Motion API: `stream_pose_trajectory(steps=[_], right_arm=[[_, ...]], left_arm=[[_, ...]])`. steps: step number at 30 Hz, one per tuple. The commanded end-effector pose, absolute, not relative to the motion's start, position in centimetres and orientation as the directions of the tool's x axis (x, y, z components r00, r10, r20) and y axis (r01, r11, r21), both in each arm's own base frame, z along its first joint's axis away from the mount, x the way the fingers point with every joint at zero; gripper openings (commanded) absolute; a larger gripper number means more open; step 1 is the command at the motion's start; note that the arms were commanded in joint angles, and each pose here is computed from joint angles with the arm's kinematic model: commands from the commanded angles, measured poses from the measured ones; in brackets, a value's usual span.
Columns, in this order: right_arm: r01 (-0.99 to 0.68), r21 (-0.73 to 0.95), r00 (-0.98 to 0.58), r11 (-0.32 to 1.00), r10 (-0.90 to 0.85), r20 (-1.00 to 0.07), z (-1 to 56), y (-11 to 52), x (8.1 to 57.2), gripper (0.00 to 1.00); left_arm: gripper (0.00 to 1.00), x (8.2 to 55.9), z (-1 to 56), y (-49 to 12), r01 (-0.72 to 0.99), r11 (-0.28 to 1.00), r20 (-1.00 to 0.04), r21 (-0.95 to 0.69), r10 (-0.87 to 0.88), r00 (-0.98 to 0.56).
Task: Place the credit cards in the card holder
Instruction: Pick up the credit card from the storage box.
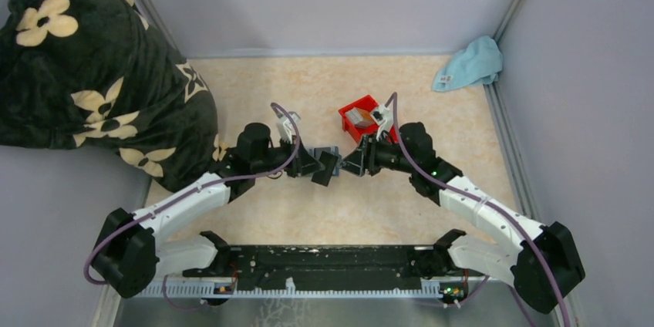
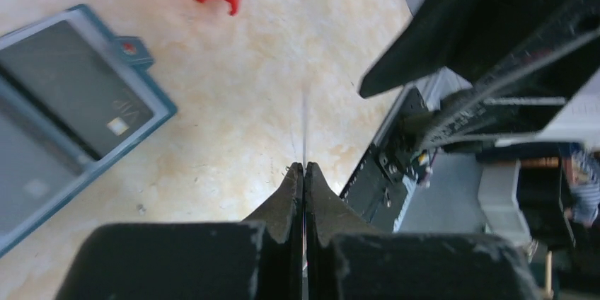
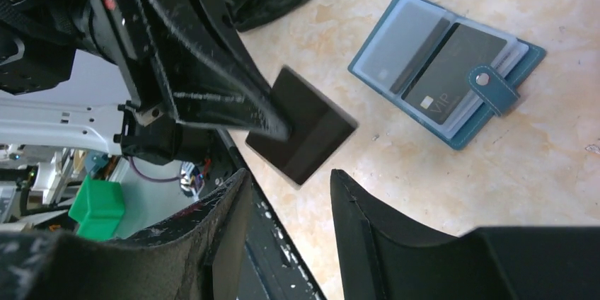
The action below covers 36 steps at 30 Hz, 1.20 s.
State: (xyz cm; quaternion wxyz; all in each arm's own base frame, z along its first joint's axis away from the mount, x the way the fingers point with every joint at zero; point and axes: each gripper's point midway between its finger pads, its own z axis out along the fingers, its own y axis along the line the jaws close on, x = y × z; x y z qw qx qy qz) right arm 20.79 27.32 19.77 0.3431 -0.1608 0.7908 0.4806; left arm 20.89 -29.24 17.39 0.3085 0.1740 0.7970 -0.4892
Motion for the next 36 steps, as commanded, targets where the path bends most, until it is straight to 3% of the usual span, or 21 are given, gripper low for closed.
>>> stream_pose_trajectory(steps=[1,7,28,32,36], right_arm=[[-0.606,0.657,-0.634,0.447,0.227,-0.739,22.2,27.3,21.8,0.46],[-0.589,0.659,-0.607,0.468,0.282,-0.743,21.1,27.3,22.5,0.46],[-0.602,0.735,-0.637,0.31,0.368,-0.677,21.8,29.8,23.3,0.39],[-0.603,0.75,-0.654,0.272,0.37,-0.66,21.9,30.2,23.1,0.31],[-0.597,0.773,-0.678,0.215,0.379,-0.63,22.1,30.5,22.6,0.08]], left_arm=[[0.0,24.4,19.3,-27.8,0.477,0.525,-0.672,-0.704,-0.279,-0.686],[0.0,24.5,20.9,-27.6,0.445,0.442,-0.616,-0.779,-0.405,-0.675],[0.0,22.8,22.0,-29.4,0.463,0.253,-0.527,-0.85,-0.368,-0.766],[0.0,22.7,21.9,-29.5,0.457,0.235,-0.514,-0.858,-0.37,-0.774],[0.0,22.9,21.8,-29.5,0.449,0.232,-0.506,-0.863,-0.371,-0.779]])
